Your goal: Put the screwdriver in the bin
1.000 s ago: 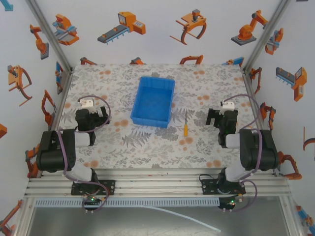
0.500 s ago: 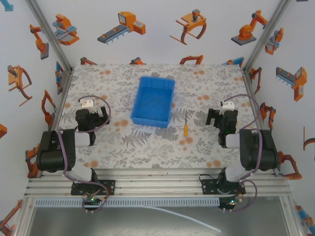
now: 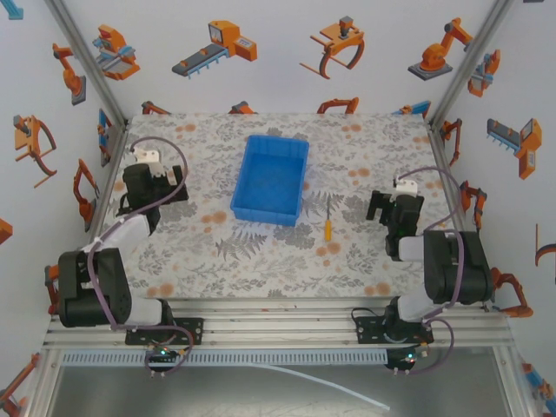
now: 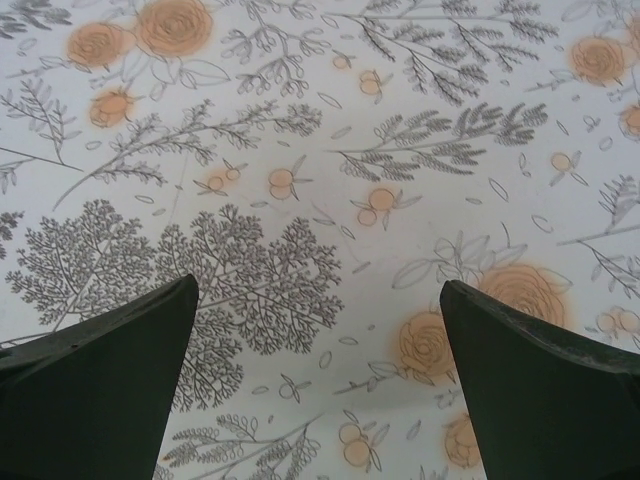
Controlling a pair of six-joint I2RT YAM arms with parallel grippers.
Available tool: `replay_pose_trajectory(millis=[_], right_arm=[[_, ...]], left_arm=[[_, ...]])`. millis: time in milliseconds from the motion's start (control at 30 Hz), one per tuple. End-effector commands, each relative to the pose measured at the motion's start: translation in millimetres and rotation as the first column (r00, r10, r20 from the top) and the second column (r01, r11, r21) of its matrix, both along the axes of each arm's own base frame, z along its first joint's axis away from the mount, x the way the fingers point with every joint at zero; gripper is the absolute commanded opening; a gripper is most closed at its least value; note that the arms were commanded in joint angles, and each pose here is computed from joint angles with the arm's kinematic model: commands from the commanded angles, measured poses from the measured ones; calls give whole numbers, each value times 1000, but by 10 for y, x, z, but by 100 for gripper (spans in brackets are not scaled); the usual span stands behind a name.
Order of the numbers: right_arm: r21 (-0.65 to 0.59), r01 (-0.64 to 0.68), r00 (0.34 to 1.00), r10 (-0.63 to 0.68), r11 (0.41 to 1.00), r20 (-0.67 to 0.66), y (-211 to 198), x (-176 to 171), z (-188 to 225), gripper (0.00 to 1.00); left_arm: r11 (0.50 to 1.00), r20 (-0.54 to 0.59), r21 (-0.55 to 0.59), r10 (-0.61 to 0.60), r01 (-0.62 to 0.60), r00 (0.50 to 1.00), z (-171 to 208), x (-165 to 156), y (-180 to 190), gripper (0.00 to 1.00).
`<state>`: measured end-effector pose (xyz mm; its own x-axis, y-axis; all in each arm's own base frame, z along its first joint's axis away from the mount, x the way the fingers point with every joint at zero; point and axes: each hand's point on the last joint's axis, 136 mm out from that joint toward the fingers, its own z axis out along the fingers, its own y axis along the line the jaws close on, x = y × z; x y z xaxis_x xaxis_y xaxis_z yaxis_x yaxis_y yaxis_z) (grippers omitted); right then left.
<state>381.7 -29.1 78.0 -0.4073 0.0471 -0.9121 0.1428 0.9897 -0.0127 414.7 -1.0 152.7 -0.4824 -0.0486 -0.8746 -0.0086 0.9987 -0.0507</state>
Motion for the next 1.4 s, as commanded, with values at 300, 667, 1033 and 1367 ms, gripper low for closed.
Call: replay_pose_trajectory(millis=[300,667,1033,1367], right_arm=[[363,26,996,-53,932,66,184,-121,1196,99],[415,-6,958,124,910,-258,717,-688,701,85],[321,-96,843,248,942,-478,1550,-605,235,79],[247,-145,793,262,958,-550,1933,-450,-55,73]], left_arm=[[997,-226,-70,-48,32,973,405,-323,-129,97],[991,-337,-95,-125,99,933,441,-401,-249,97],[991,-340,-75,-132,113,931,534,-431,-239,97],[989,-335,-97,-139,112,932,553,-431,-267,97]])
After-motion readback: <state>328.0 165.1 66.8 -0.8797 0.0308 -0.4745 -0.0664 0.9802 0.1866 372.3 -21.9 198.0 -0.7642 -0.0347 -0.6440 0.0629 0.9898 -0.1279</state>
